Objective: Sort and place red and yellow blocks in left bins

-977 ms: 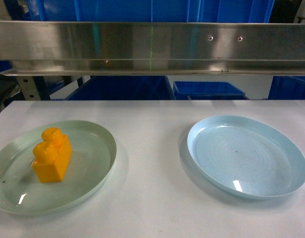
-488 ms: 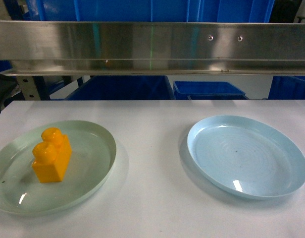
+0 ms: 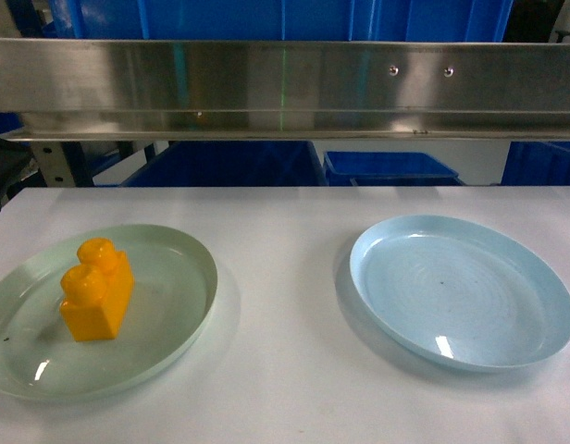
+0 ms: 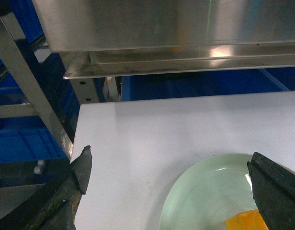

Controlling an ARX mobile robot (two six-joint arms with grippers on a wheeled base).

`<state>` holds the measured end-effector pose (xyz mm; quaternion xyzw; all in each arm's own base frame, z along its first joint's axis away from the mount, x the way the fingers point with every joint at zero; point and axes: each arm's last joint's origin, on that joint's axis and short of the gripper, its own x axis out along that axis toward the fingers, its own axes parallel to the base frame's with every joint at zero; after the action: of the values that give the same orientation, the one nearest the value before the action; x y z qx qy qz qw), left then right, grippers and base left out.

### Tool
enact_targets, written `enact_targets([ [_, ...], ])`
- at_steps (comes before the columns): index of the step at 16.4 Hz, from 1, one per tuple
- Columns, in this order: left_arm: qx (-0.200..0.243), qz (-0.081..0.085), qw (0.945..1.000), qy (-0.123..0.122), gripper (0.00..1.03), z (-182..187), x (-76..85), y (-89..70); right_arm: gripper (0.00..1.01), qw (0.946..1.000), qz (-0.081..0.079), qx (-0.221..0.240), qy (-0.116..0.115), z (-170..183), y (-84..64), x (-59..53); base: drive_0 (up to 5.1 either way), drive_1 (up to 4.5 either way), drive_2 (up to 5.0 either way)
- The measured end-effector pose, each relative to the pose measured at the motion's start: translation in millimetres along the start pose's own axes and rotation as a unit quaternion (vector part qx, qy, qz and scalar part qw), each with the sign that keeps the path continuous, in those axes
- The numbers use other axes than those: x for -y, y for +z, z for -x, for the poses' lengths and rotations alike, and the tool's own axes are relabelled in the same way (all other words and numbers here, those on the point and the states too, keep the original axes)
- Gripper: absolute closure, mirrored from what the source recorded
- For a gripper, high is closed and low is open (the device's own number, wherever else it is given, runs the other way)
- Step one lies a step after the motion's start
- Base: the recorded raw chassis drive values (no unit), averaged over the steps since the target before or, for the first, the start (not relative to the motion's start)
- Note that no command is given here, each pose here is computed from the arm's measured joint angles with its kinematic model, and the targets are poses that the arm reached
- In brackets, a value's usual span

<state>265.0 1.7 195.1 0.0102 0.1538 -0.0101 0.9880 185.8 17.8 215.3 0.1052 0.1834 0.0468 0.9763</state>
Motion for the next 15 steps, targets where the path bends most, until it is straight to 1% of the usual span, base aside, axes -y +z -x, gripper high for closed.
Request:
enact_targets([
  [2,0.000,0.000,1.0000,0.000,0.05,0,0.0,-0.1,0.73,0.9989,0.045,-0.014,0.004,-3,-6.3,-1.5,0.0,0.00,0.0],
  [5,0.000,0.000,1.0000,0.000,0.05,0,0.0,0.0,0.73,0.9988,0.046,-0.013,0.002,-3,-6.1,-0.9,0.0,0.00,0.0],
  [8,0.000,0.000,1.0000,0.000,0.05,0,0.0,0.0,0.73,0.9990,0.039,-0.022,0.000,-3,-7.3,1.6,0.0,0.00,0.0],
  [10,0.000,0.000,1.0000,0.000,0.05,0,0.0,0.0,0.73,0.9992,0.028,-0.028,-0.011,-3,-8.1,5.1,0.0,0.00,0.0],
  [11,0.000,0.000,1.0000,0.000,0.05,0,0.0,0.0,0.73,0.9991,0.024,-0.031,-0.017,-3,-8.4,6.7,0.0,0.00,0.0],
  [14,0.000,0.000,1.0000,0.000,0.05,0,0.0,0.0,0.73,0.9988,0.018,-0.035,-0.031,-4,-8.7,9.7,0.0,0.00,0.0],
  [15,-0.002,0.000,1.0000,0.001,0.05,0,0.0,-0.4,0.73,0.9988,0.017,-0.035,-0.031,-4,-8.7,9.5,0.0,0.00,0.0],
])
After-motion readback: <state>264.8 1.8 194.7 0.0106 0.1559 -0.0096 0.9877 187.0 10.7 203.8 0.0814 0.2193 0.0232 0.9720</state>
